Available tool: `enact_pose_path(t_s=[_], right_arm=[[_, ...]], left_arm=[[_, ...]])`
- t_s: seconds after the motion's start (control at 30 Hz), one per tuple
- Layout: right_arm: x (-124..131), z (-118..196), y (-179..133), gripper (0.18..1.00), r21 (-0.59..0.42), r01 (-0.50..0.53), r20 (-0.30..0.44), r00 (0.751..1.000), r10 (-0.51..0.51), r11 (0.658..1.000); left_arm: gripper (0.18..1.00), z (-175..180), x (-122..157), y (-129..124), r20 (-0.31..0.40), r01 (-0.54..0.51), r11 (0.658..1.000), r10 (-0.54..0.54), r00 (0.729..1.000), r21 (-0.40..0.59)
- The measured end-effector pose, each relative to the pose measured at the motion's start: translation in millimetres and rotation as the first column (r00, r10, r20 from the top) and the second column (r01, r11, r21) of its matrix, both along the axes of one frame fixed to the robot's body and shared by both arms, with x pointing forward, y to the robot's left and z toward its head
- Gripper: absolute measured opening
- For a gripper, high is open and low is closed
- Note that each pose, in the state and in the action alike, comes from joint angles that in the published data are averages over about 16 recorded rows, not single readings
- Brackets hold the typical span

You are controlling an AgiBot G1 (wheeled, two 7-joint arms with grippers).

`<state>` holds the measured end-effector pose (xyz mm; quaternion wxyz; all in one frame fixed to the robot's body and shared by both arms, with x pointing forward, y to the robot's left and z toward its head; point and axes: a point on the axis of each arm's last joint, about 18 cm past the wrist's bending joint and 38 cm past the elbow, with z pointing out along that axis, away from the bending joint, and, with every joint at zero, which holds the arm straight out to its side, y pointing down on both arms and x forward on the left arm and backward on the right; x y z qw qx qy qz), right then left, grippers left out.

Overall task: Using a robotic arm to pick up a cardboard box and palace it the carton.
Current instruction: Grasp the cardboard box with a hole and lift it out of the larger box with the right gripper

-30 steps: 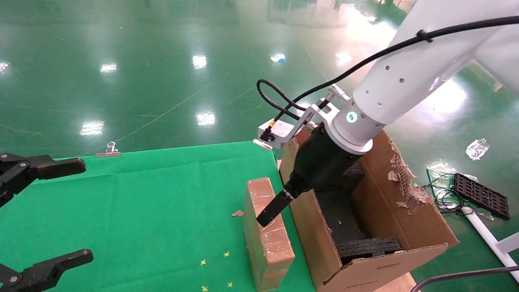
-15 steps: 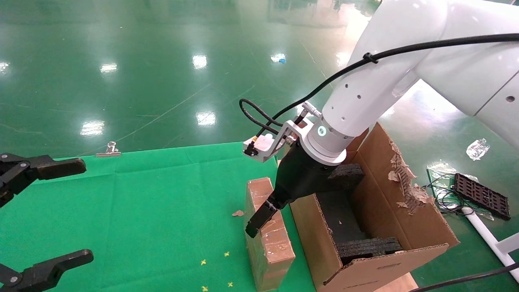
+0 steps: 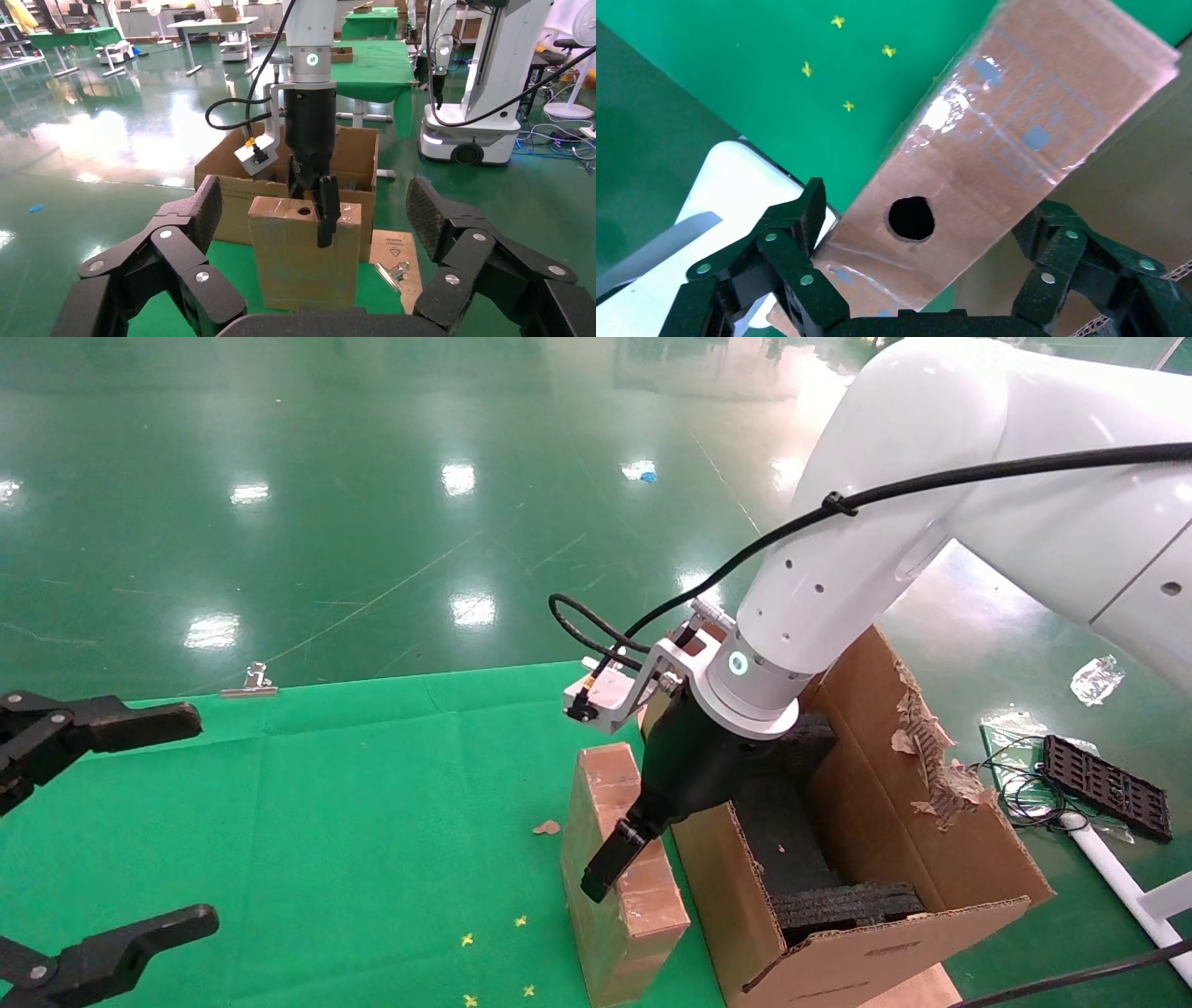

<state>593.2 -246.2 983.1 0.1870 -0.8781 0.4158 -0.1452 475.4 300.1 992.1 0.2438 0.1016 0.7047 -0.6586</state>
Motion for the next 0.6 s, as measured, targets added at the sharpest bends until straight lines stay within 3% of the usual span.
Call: enact_pose_path(t_s=[0.3,0.6], right_arm=[[-2.9,-4.8,-5.9,0.839,-0.008,0.010,-0.006,1.000,-0.010,1.000],[-4.5,-5.0,-9.8,0.645,-0.008,0.003,0.003,1.000,-0.003,1.000]], left_arm=[[0.899,0.0,0.0,0.0,0.000,0.000,1.000,0.000,1.000,0.000],[0.728,0.0,0.0,0.0,0.000,0.000,1.000,0.000,1.000,0.000]])
